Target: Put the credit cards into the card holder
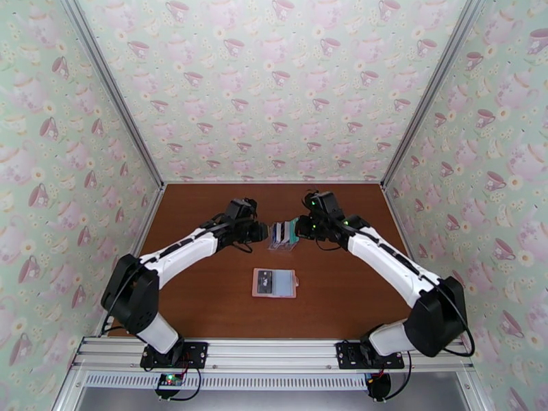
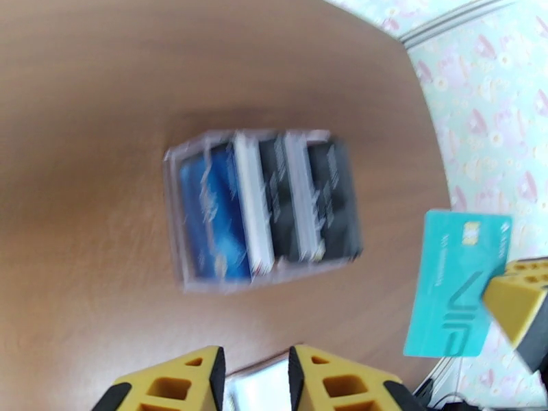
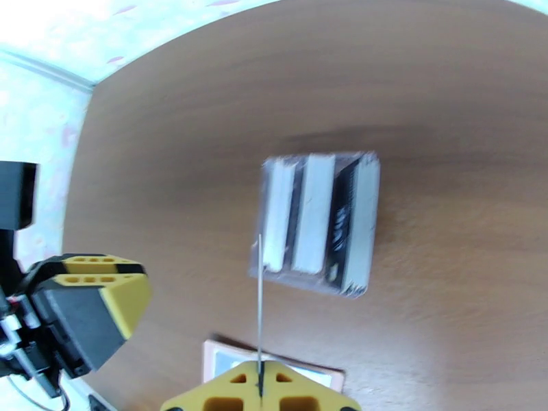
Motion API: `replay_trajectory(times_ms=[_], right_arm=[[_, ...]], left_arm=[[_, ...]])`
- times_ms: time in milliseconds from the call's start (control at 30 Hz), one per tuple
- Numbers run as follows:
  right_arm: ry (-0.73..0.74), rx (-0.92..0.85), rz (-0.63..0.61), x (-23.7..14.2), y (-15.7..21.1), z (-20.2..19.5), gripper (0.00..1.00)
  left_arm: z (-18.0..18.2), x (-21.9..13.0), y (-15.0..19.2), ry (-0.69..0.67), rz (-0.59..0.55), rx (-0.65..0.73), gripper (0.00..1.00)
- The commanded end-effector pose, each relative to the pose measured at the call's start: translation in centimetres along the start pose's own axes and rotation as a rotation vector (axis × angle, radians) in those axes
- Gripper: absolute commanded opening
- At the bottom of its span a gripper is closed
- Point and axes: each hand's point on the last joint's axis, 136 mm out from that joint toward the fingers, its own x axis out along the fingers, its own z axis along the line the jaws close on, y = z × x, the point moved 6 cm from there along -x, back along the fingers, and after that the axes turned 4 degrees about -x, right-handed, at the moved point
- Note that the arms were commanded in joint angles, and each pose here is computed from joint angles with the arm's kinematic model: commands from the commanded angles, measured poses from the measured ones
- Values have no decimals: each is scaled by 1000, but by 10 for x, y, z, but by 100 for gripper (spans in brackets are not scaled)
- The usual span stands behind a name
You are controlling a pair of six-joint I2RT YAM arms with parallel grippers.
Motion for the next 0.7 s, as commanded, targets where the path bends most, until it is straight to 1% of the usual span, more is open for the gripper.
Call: replay_trajectory(times_ms=[0,100,133,233,400,667], right_arm=[[-190,55,-30,-1,7,14,0],[-299,99,-35,4,24,16,0],[-312,105,-30,6,29,15,0],[-310,122,-14,11,48,7,0],[-335,129,8,14,79,1,0],[-325,126,17,7,101,-6,0]], left_arm=[[10,-6,23,-47,30,22,32],[14,-9,41,-61,46,31,33],[19,-8,51,-74,64,29,33],[23,-10,69,-86,83,28,33],[31,-11,89,-108,111,24,32],[31,-7,107,-109,146,32,32]])
